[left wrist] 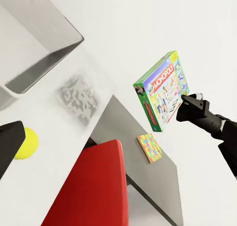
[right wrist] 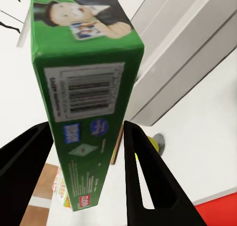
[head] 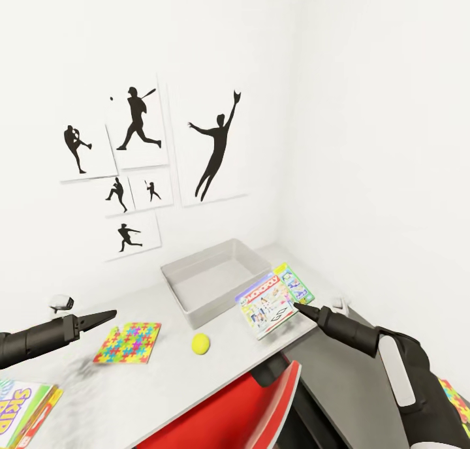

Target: Put all the toys in the child's room - the three board games (two on the bed and one on the table), the two jigsaw puzzles on the table, and the tennis ball on the table - inside the toy box on the table in the child's room.

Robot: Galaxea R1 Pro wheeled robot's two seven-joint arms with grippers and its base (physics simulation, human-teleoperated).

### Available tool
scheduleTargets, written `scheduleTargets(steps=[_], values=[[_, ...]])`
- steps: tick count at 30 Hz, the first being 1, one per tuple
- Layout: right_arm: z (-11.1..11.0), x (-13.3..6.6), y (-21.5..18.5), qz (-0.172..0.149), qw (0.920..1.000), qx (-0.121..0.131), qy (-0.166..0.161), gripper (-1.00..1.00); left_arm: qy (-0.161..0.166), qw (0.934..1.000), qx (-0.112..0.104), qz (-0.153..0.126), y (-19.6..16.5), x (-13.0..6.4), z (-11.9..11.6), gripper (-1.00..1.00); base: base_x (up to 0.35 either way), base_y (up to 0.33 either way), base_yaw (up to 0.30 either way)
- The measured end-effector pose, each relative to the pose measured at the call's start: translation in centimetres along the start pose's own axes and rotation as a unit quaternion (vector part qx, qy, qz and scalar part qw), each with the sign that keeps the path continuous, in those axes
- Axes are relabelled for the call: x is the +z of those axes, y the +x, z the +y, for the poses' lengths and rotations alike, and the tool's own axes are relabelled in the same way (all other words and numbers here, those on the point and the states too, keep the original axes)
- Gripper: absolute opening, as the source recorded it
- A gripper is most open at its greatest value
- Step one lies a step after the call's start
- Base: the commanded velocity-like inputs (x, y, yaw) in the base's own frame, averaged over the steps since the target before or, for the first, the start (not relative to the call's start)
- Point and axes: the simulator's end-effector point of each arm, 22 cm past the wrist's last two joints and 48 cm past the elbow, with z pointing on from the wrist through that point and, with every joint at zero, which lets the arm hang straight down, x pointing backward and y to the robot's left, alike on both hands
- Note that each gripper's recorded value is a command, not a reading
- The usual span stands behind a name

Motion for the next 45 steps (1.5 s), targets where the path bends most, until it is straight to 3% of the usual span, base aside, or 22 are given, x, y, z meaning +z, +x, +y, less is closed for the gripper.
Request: scheduleTargets(steps=[24,34,45], values=[[-0.50,-0.25,-0.09,-0.001,1.0000,-0.001,0.002,-1.00,0.002,1.0000,0.001,-0.001,-0.06,0.00,-0.08,1.00,-0.002,-0.002,0.000],[-0.06,0.07,0.07,0.000,1.0000,-0.003,-0.001,-1.00,0.002,1.0000,0.000,-0.001,-0.02,0.03,-0.10,1.00,-0.067,-0.137,0.000],[0.22,0.21,0.09,0.000,1.0000,-0.006,-0.004,-1.00,0.002,1.0000,-0.001,0.000,0.04,0.07,-0.07,1.00,0.107,0.088,0.000]])
